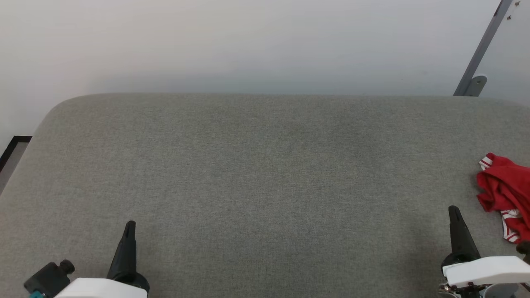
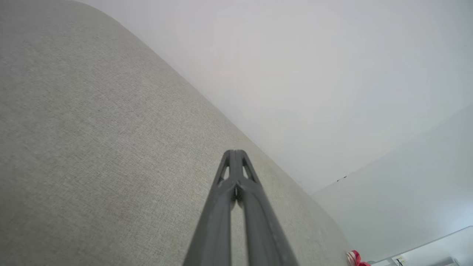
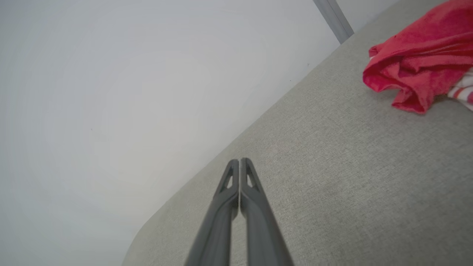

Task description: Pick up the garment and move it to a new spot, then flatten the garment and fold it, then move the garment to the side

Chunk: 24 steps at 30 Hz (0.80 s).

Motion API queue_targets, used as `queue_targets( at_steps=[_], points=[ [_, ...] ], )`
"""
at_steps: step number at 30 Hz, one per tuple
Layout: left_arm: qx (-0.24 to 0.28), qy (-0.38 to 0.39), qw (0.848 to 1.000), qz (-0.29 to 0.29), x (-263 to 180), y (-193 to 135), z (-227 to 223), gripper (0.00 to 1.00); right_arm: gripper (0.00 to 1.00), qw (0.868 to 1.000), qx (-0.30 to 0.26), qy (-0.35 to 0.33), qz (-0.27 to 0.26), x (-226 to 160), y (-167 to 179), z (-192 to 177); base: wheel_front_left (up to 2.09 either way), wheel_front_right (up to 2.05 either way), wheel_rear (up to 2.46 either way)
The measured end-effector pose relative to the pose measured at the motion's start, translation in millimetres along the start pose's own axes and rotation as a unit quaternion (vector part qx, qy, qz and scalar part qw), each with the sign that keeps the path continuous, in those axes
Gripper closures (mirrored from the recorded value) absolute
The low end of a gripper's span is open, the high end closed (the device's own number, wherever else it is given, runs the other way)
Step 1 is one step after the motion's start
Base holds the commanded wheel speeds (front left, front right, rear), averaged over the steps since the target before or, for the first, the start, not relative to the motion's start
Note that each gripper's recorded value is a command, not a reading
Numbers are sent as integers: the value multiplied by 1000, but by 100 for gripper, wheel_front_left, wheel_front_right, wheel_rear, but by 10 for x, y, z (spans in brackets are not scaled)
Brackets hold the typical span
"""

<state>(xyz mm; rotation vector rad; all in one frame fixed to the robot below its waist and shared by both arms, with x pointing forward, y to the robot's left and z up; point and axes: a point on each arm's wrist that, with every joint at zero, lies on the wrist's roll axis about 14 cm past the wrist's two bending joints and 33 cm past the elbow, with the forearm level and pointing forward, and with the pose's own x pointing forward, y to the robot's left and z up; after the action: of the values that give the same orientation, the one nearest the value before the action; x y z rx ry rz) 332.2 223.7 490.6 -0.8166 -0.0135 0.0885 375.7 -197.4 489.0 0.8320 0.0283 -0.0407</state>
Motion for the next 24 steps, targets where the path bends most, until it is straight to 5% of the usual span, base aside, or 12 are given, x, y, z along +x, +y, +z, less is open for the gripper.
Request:
queue_targets(
  at_steps=[24],
  points=[
    [-133,9,991,3,182,-52,-17,100,100,991,133,6,-2,51,19,18,0,0,0]
  ],
)
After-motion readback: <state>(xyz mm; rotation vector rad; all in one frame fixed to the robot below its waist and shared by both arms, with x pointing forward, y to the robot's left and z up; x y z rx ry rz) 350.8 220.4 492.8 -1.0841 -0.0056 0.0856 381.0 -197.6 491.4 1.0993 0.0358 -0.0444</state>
